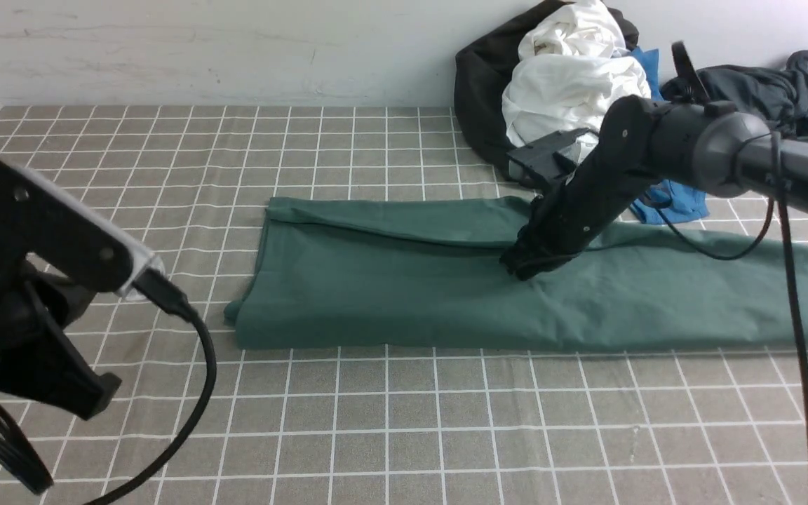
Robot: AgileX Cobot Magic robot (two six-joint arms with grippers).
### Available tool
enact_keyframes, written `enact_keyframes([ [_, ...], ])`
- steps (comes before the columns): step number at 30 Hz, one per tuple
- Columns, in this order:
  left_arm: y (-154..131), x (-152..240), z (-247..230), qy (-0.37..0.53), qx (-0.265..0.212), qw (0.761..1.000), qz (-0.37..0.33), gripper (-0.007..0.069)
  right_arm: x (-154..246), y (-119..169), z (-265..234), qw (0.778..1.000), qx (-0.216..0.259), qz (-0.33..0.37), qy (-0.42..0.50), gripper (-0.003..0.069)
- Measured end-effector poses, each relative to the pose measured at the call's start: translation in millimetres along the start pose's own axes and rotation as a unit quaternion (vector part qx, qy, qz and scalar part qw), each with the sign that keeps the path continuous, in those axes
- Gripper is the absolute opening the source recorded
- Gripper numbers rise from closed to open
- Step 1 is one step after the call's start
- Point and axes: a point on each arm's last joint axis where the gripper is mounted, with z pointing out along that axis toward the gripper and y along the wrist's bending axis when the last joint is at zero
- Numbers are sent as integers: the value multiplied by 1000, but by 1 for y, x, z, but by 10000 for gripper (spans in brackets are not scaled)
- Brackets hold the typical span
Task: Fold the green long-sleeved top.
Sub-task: Use both arms to drag the lower edge of the fabric forward and fold it over the upper edge, then use the right arm to clamp the right edge of the fabric
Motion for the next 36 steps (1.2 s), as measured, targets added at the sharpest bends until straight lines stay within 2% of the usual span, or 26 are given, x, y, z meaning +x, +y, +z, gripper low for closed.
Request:
enact_keyframes([
  [2, -1, 1, 1, -1, 0, 1000, 0, -8, -7, -15, 8, 997, 58, -2, -56, -14],
  [3, -1, 1, 1, -2, 0, 1000, 0, -8, -6, -15, 8, 997, 60, -1, -55, -14],
  [4, 0, 0, 1, -10, -1, 1000, -1, -8, -9, -27, 7, 991, 99, 10, -88, -14],
  [8, 0, -2, -3, -23, -4, 1000, -10, -8, -17, -57, -16, 976, 177, 32, -127, -9],
  [10, 1, -1, -5, -24, -5, 1000, -15, -8, -21, -63, -34, 972, 200, 30, -121, -8],
  [12, 1, -1, -9, -30, -7, 999, -25, -8, -26, -67, -78, 965, 246, 32, -89, -5],
  [13, 1, -1, -10, -30, -7, 999, -26, -8, -25, -68, -79, 965, 248, 30, -82, -5],
  [14, 2, -1, -13, -36, -9, 999, -34, -8, -24, -69, -110, 958, 279, 41, -59, -3],
  [17, 3, -1, -24, -58, -13, 996, -63, -8, -9, -74, -160, 945, 313, 97, 3, -2],
  [21, 5, 0, -37, -85, -18, 991, -97, -8, 26, -97, -190, 937, 281, 200, 55, 9],
  [22, 6, 0, -45, -98, -19, 989, -107, -8, 51, -117, -195, 933, 249, 249, 71, 33],
  [24, 6, 1, -49, -107, -22, 988, -114, -8, 66, -127, -195, 931, 230, 273, 78, 53],
  [25, 6, 2, -54, -117, -24, 986, -119, -8, 90, -140, -190, 924, 203, 310, 93, 92],
  [28, 7, 2, -58, -126, -25, 984, -123, -8, 141, -161, -186, 901, 184, 370, 129, 219],
  [32, 7, 2, -59, -127, -25, 984, -124, -8, 181, -175, -180, 883, 187, 408, 139, 394],
  [33, 7, 2, -59, -127, -25, 984, -124, -8, 186, -176, -179, 880, 186, 413, 141, 412],
  [34, 7, 2, -59, -127, -25, 984, -124, -8, 198, -180, -171, 876, 183, 424, 140, 484],
  [35, 7, 2, -59, -127, -25, 984, -124, -8, 199, -180, -169, 875, 181, 426, 141, 491],
  [36, 7, 2, -59, -127, -25, 984, -124, -8, 206, -181, -156, 873, 172, 433, 145, 533],
])
